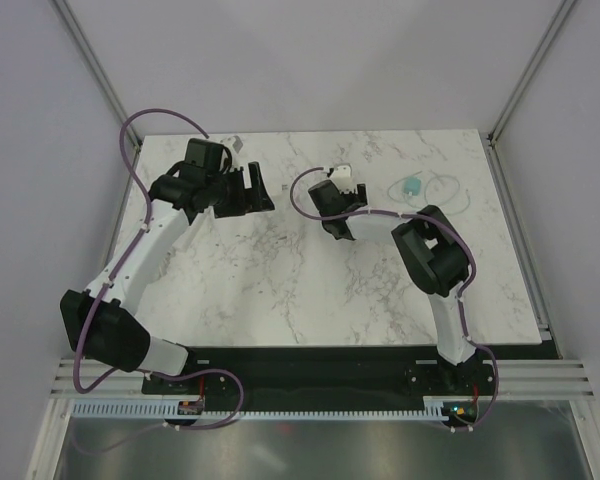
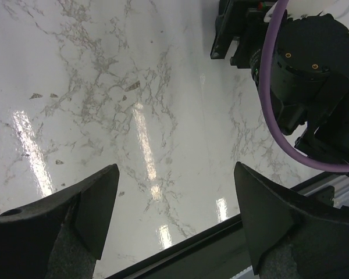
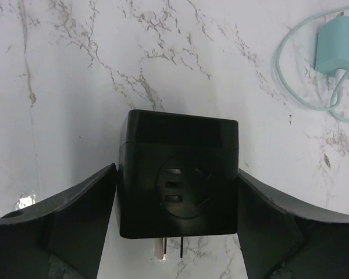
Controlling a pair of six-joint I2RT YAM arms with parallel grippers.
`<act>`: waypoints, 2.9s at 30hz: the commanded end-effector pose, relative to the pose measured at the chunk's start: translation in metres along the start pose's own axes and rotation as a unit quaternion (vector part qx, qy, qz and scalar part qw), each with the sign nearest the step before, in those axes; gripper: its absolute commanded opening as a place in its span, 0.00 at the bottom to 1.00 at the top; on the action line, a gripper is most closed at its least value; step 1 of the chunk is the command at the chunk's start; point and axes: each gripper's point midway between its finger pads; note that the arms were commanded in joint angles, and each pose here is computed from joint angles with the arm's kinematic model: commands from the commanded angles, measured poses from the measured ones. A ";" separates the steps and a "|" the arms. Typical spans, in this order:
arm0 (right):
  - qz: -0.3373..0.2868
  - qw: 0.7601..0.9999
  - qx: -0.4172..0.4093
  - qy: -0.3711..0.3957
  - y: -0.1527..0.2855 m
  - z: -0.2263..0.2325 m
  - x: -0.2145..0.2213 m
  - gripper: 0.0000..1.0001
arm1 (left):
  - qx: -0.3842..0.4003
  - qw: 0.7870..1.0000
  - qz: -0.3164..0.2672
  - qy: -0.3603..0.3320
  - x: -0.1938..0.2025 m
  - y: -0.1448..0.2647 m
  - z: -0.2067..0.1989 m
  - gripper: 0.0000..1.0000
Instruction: Insert the plug
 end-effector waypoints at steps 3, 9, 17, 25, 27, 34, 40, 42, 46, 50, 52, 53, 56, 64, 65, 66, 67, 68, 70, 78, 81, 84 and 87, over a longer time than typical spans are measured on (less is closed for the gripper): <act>-0.044 0.998 0.020 0.030 -0.002 -0.006 -0.022 0.66 | 0.038 0.999 -0.019 -0.004 -0.008 0.011 -0.018 0.86; -0.112 0.988 0.065 0.087 0.048 -0.026 -0.043 0.37 | 0.038 0.999 -0.030 -0.019 -0.015 0.019 -0.021 0.85; -0.260 0.941 0.108 0.188 0.171 -0.024 -0.033 0.28 | 0.117 0.992 -0.036 -0.033 -0.045 0.048 -0.070 0.84; -0.356 0.874 0.124 0.308 0.247 0.000 -0.020 0.14 | 0.224 0.972 0.023 -0.073 -0.017 0.084 -0.106 0.83; -0.376 0.868 0.108 0.307 0.264 0.006 -0.022 0.14 | 0.216 0.973 0.033 -0.079 -0.009 0.083 -0.099 0.83; -0.424 0.827 0.109 0.353 0.306 0.019 -0.044 0.14 | 0.159 0.983 0.065 -0.059 0.021 0.065 -0.064 0.84; -0.461 0.784 0.143 0.390 0.334 0.015 -0.076 0.14 | 0.179 0.980 0.082 -0.041 0.021 0.064 -0.074 0.84; -0.472 0.772 0.156 0.396 0.345 0.010 -0.089 0.15 | 0.196 0.976 0.089 -0.037 0.016 0.065 -0.083 0.84; -0.504 0.753 0.171 0.387 0.367 0.001 -0.111 0.15 | 0.245 0.962 0.109 -0.041 0.016 0.074 -0.101 0.84; -0.519 0.747 0.176 0.375 0.380 -0.008 -0.120 0.16 | 0.267 0.954 0.128 -0.045 0.023 0.076 -0.105 0.84; -0.522 0.747 0.175 0.372 0.380 -0.011 -0.121 0.16 | 0.270 0.953 0.135 -0.041 0.027 0.077 -0.104 0.84; -0.523 0.747 0.175 0.372 0.381 -0.013 -0.121 0.16 | 0.268 0.953 0.138 -0.038 0.029 0.075 -0.102 0.84; -0.525 0.753 0.172 0.359 0.383 -0.020 -0.123 0.16 | 0.263 0.954 0.143 -0.028 0.031 0.073 -0.100 0.84; -0.532 0.754 0.180 0.340 0.390 -0.031 -0.136 0.16 | 0.267 0.944 0.188 0.041 0.036 0.067 -0.102 0.82; -0.531 0.753 0.184 0.342 0.388 -0.033 -0.137 0.16 | 0.264 0.944 0.194 0.051 0.038 0.065 -0.101 0.82; -0.530 0.754 0.185 0.341 0.388 -0.034 -0.138 0.16 | 0.271 0.940 0.201 0.056 0.039 0.068 -0.103 0.82; -0.530 0.754 0.186 0.340 0.387 -0.035 -0.138 0.16 | 0.275 0.937 0.209 0.061 0.042 0.068 -0.104 0.82; -0.529 0.755 0.187 0.341 0.386 -0.036 -0.139 0.16 | 0.275 0.935 0.214 0.071 0.043 0.070 -0.105 0.82; -0.528 0.756 0.187 0.340 0.384 -0.037 -0.138 0.16 | 0.277 0.931 0.223 0.082 0.046 0.070 -0.105 0.81; -0.522 0.756 0.189 0.347 0.377 -0.034 -0.136 0.16 | 0.311 0.902 0.265 0.138 0.057 0.074 -0.112 0.72; -0.523 0.757 0.188 0.343 0.378 -0.036 -0.137 0.17 | 0.309 0.898 0.272 0.153 0.061 0.069 -0.109 0.66; -0.522 0.759 0.187 0.340 0.376 -0.038 -0.137 0.17 | 0.320 0.889 0.279 0.173 0.061 0.067 -0.110 0.57; -0.523 0.760 0.184 0.339 0.374 -0.037 -0.135 0.17 | 0.337 0.879 0.284 0.184 0.061 0.067 -0.113 0.47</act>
Point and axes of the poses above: each gripper's point midway between its finger pads, its own y axis back along the fingers, its own z axis along the line the jaws close on, x = y × z, and after that the axes turned 8 degrees about y, right-handed
